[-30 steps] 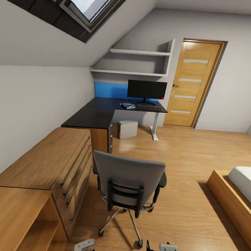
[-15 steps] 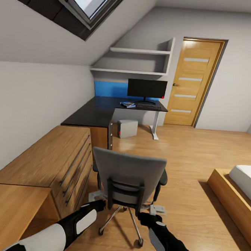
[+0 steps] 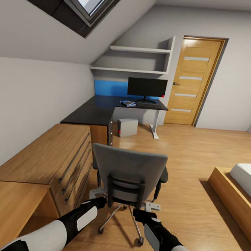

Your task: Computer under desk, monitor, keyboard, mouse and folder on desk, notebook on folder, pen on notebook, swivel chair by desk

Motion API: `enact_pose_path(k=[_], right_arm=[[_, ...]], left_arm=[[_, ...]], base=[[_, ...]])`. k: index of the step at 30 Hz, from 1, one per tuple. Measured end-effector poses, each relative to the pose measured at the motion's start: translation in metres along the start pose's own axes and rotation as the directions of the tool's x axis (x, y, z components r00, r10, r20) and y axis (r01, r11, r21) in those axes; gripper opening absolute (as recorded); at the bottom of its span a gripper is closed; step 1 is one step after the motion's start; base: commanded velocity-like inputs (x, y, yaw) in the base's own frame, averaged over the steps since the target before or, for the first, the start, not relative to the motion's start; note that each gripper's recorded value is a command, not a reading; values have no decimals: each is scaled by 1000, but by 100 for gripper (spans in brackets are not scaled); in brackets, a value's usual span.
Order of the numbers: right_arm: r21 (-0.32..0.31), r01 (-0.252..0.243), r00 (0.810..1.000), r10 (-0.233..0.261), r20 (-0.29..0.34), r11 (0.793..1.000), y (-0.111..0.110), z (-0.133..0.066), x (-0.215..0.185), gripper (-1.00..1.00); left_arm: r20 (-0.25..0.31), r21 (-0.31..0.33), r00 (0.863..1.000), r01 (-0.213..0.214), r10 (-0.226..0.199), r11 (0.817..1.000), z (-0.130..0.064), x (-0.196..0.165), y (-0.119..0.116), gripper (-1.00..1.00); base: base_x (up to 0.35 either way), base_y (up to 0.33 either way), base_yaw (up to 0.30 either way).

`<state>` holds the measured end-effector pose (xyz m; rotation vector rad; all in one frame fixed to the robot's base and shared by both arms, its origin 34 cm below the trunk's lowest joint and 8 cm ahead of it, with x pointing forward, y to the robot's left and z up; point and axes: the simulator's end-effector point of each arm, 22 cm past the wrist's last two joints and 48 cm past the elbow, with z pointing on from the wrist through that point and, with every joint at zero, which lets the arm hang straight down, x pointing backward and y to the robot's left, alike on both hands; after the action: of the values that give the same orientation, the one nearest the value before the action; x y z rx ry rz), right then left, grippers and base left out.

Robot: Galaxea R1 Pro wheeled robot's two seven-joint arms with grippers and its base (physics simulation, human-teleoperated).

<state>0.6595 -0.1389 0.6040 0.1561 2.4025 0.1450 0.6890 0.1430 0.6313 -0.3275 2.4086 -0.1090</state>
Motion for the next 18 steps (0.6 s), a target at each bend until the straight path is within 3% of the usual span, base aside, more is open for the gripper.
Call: enact_pose_path(k=[10, 18], right_arm=[[9, 22, 1000, -22, -1, 1000, -5, 13, 23, 100], [15, 16, 998, -17, 54, 1000, -9, 23, 24, 100]], left_arm=[[-31, -53, 999, -10, 9, 999, 18, 27, 28, 100], [-51, -85, 999, -19, 15, 996, 30, 47, 44, 100]], base=[[0, 0, 0], [0, 0, 0]])
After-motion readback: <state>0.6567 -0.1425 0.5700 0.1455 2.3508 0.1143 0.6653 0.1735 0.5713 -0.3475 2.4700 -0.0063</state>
